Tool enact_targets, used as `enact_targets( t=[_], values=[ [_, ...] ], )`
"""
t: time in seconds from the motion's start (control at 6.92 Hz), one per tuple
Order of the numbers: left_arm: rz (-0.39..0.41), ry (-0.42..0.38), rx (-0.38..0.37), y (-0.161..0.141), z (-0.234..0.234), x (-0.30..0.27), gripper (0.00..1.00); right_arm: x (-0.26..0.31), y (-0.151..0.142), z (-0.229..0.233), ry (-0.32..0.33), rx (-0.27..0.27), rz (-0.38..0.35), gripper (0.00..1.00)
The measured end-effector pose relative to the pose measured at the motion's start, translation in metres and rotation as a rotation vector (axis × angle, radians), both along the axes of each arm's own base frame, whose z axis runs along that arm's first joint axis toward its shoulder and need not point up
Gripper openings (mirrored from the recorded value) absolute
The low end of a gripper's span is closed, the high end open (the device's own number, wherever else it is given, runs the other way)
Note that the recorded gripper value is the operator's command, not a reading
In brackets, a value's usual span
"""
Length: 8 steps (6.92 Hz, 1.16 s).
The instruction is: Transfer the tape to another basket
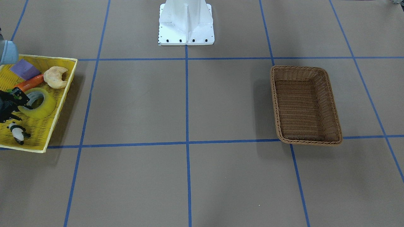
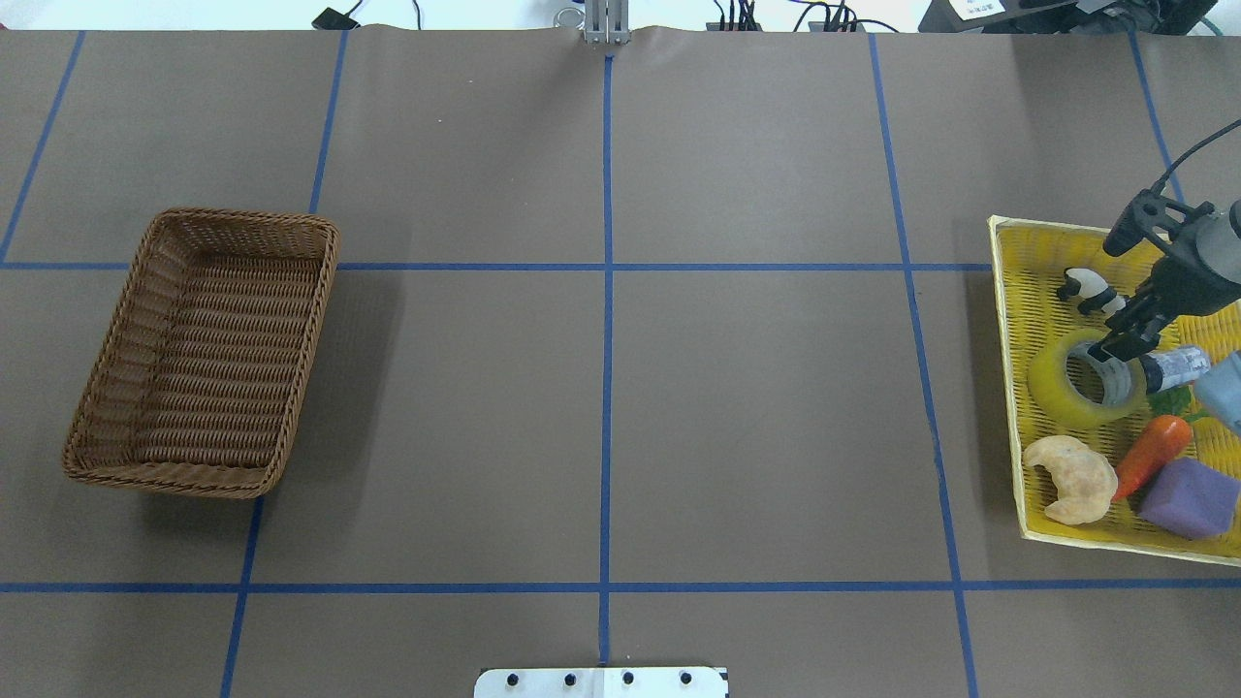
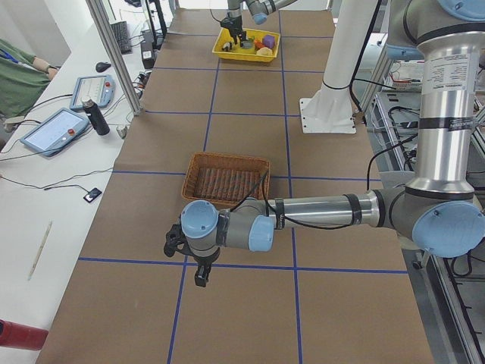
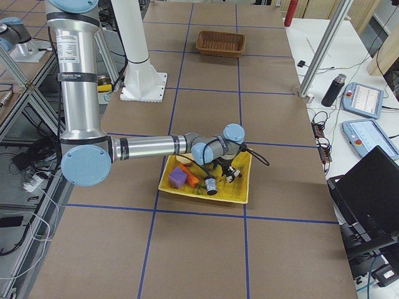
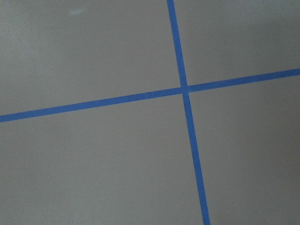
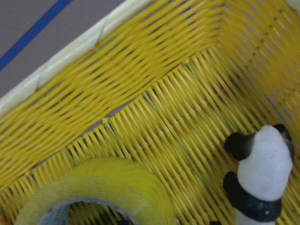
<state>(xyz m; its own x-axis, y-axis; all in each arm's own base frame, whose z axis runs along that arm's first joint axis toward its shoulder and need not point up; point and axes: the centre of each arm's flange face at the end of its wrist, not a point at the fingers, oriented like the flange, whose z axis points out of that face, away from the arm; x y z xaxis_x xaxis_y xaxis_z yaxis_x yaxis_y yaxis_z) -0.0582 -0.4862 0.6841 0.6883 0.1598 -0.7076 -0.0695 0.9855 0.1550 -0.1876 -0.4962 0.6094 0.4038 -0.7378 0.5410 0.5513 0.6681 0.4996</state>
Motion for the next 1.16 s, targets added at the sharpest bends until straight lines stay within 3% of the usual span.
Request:
enact_targets(
  t=[0.14,0.29,0.72,1.16],
  values=[
    [0.000,0.000,-0.001,0.000,0.000,0.000,0.98,0.000,0.001,0.001,0.001,-0.002,0.000,0.18],
    [0.000,0.000,-0.001,0.000,0.001,0.000,0.98,0.000,0.001,0.001,0.001,-0.003,0.000,0.00],
    [0.000,0.000,-0.002,0.000,0.001,0.000,0.98,0.001,0.001,-0.007,-0.028,-0.003,-0.004,0.00],
    [0.000,0.000,0.000,0.000,0.000,0.000,0.98,0.038,-0.007,-0.036,-0.183,-0.049,0.032,0.00]
  ],
)
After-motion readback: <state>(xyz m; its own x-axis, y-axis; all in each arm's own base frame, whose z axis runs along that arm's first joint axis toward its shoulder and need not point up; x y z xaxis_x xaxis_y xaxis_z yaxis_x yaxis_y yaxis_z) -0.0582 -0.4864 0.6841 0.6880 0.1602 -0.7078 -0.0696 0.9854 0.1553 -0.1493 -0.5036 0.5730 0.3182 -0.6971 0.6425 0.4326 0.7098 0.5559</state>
